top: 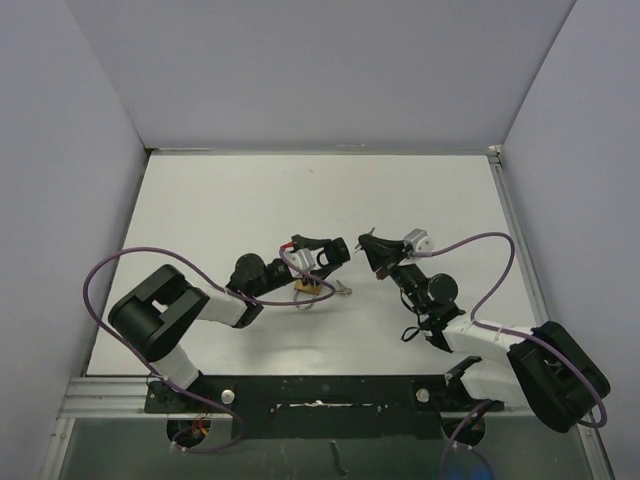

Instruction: Unlock with the key

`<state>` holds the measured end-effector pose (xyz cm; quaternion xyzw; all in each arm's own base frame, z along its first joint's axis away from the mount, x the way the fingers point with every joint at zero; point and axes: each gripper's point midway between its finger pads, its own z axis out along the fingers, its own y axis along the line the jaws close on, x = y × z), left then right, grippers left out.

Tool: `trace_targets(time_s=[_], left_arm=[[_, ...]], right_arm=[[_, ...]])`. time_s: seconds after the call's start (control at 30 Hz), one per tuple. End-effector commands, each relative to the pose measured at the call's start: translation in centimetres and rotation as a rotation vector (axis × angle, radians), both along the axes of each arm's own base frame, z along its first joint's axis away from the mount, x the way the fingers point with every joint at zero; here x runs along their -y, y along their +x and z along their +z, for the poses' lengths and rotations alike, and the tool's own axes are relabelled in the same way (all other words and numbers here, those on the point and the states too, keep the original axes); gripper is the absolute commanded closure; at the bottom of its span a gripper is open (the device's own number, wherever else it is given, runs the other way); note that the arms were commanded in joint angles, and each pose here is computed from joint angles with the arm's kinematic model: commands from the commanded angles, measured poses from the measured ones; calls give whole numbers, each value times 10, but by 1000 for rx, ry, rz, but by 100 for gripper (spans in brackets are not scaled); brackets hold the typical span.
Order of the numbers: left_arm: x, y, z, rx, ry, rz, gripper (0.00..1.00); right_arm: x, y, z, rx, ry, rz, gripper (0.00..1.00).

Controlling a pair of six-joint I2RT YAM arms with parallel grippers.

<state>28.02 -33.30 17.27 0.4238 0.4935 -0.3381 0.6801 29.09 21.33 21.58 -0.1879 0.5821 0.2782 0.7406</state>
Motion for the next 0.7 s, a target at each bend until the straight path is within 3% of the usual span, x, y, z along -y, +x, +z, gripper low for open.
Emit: trace_targets(time_s=[0.0, 0.67], left_arm=[[9, -4, 65, 158, -156, -38, 100], [15, 7, 63, 154, -158, -17, 100]], right_arm=[[3, -3, 41, 127, 110, -2, 100], [-11, -14, 50, 108, 182, 108, 100]])
